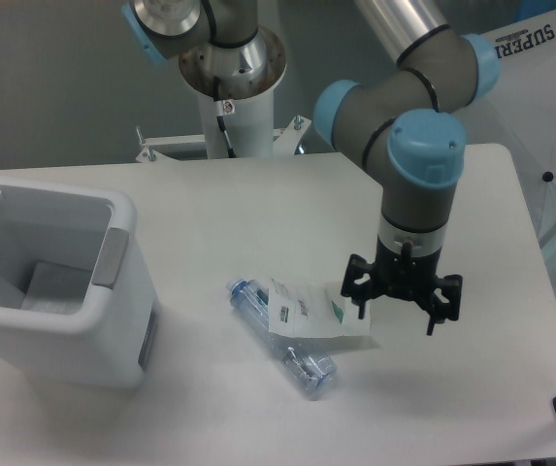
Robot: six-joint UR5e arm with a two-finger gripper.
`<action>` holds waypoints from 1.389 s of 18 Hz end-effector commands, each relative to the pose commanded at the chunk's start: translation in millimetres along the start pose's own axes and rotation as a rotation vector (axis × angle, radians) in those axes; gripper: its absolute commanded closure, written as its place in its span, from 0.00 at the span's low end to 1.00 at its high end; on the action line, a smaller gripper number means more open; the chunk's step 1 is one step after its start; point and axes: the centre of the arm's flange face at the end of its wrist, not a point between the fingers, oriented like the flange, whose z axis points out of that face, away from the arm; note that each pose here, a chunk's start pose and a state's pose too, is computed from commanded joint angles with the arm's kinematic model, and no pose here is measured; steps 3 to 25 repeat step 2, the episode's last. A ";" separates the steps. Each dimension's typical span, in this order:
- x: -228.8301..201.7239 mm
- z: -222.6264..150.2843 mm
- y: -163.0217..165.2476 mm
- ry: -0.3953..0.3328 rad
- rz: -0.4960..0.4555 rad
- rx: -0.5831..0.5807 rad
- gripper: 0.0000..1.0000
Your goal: Open the trash can
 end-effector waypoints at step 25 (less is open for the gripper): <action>-0.8 3.2 0.9 -0.019 0.004 -0.037 0.00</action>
